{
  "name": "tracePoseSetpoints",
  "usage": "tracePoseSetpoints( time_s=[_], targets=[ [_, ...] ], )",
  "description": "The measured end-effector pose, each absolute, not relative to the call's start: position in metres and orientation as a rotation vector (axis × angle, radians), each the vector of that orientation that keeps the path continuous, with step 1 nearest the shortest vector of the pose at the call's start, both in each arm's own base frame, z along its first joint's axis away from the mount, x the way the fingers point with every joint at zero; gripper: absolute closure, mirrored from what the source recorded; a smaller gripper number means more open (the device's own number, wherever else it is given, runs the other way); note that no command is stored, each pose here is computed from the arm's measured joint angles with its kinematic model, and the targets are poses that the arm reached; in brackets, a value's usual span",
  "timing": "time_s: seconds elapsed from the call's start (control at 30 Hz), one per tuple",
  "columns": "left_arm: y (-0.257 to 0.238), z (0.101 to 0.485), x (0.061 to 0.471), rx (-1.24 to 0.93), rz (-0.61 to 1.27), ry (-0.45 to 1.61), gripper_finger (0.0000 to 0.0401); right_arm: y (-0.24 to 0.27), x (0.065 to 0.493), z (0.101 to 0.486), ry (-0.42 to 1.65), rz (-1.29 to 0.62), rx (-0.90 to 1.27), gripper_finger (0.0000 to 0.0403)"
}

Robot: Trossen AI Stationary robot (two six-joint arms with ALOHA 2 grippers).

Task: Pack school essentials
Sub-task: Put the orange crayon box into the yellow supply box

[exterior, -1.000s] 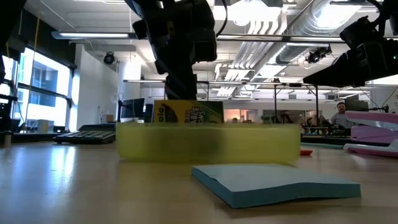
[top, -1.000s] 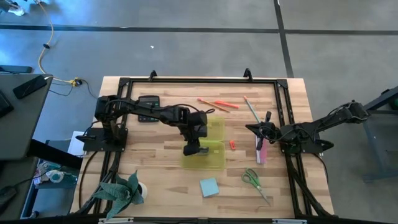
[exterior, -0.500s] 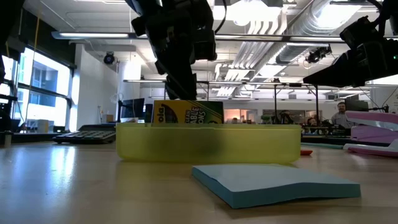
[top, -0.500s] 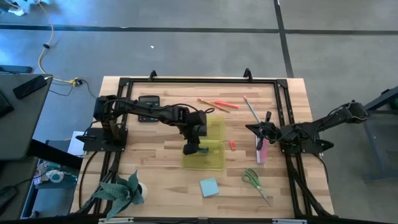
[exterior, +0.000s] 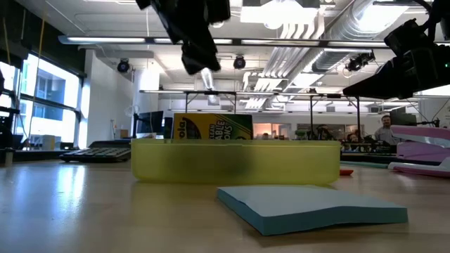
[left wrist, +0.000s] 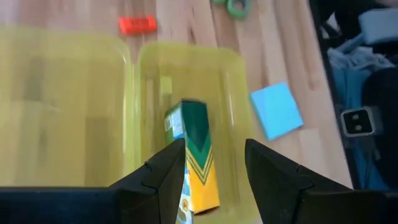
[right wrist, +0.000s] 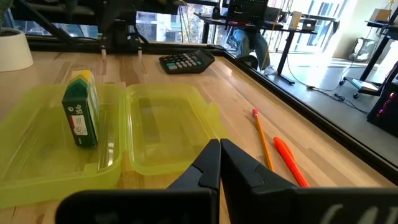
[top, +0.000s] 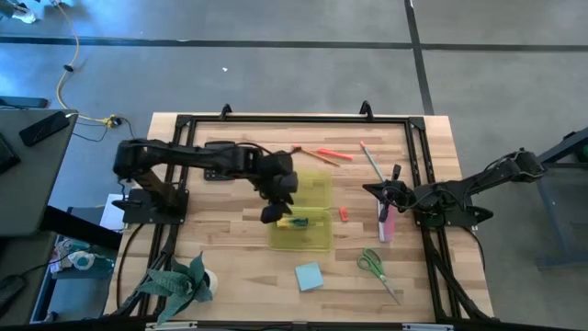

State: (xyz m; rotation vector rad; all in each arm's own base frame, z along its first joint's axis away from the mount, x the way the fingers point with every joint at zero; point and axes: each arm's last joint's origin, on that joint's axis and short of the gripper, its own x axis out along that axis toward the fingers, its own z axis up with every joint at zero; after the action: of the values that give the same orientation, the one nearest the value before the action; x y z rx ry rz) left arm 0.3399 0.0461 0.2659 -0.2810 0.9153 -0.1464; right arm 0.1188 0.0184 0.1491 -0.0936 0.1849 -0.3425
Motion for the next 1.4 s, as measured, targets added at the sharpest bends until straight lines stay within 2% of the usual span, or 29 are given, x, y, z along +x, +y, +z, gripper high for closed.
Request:
tracePoseSetpoints(
  time_s=[0.27,0.4,0.8,1.13,1.4],
  targets=[
    [0.027,0.323,0.296,-0.107,-0.005,0.799,0.0245,0.018,0.119,0.149,0.186,-0.343,-0.094,0.0403],
    [0.013,0.335,0.276,-0.034,0.028,0.740,0.0245,0.018,0.119,0.149,0.187,-0.342,-0.095,0.0403],
    [0.000,0.280,0.249,-0.092,0.020,0.521,0.0245,0.019,0.119,0.150,0.175,-0.339,-0.087,0.0403],
    [0.006,0.279,0.245,-0.060,0.079,0.335,0.0245,0.020,0.120,0.154,0.132,-0.298,-0.003,0.0403],
    [0.008,0.282,0.246,0.008,0.127,0.305,0.0245,0.020,0.121,0.177,-0.068,-0.314,0.025,0.0403]
  ],
)
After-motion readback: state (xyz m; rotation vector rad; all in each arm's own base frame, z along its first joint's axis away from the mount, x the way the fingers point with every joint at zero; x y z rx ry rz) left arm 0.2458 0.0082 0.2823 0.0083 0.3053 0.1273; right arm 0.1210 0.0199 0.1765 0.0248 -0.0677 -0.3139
